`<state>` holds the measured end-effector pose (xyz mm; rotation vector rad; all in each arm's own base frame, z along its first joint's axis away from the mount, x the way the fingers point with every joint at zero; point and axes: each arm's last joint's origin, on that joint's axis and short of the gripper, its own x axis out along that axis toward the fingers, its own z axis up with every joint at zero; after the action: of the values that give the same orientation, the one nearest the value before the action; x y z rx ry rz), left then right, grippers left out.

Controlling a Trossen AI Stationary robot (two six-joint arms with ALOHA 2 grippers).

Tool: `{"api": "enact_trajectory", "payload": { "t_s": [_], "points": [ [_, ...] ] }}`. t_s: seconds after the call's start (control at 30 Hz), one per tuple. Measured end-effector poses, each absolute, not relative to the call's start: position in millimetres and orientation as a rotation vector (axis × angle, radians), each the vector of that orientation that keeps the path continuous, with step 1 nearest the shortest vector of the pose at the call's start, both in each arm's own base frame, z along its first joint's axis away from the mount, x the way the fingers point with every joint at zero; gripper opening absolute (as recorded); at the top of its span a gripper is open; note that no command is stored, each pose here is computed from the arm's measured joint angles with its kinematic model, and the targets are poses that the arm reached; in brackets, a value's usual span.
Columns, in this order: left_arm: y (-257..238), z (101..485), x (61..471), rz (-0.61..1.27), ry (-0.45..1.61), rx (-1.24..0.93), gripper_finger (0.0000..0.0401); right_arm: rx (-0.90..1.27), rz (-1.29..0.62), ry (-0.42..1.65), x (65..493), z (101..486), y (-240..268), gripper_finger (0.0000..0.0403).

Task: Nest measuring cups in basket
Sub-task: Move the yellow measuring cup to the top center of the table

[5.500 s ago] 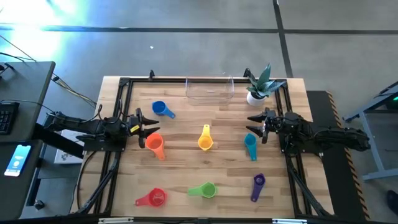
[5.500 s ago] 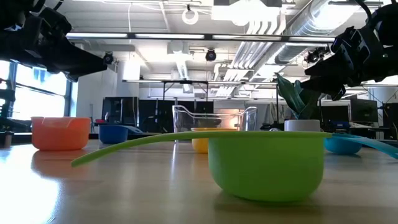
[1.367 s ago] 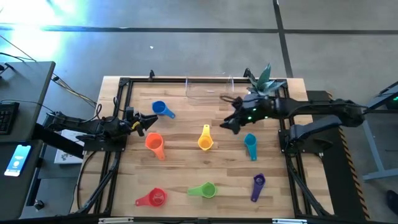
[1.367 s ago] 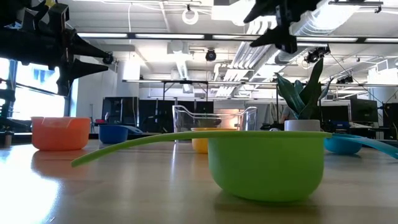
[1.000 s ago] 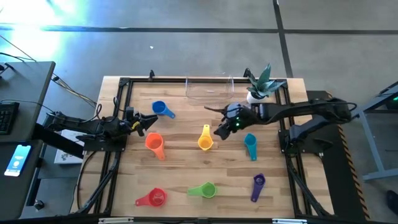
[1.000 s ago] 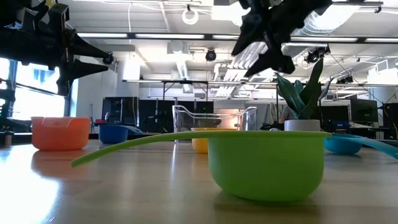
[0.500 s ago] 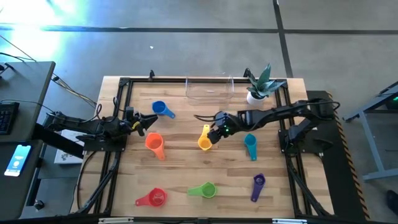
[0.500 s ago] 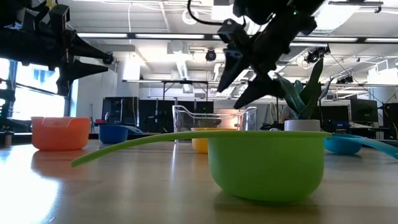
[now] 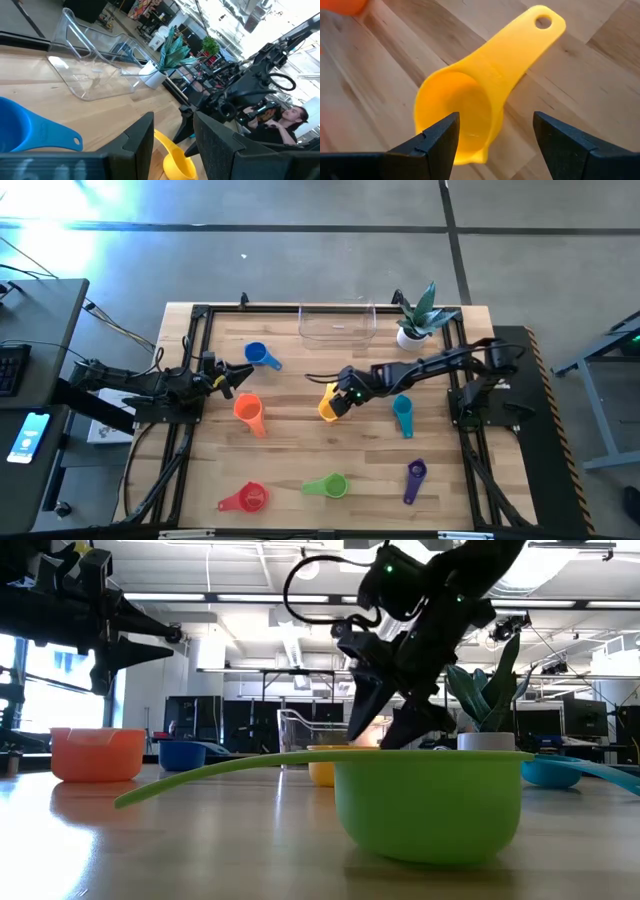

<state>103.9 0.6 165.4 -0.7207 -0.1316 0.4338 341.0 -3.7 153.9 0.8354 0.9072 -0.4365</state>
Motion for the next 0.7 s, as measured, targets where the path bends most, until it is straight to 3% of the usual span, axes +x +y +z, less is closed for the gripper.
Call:
{"api": "enact_trajectory", "payload": {
  "t_s": [0.33, 0.7],
  "points": [
    [0.6, 165.4, 103.9, 0.434, -0.129, -0.710, 0.0131, 0.832, -0.452, 0.944, 342.8, 141.1, -3.7, 0.0237],
    [0.6, 164.2, 103.8, 0.439, -0.115, -0.699, 0.0131, 0.824, -0.467, 0.938, 342.7, 141.0, -4.2, 0.0093]
  ]
}}
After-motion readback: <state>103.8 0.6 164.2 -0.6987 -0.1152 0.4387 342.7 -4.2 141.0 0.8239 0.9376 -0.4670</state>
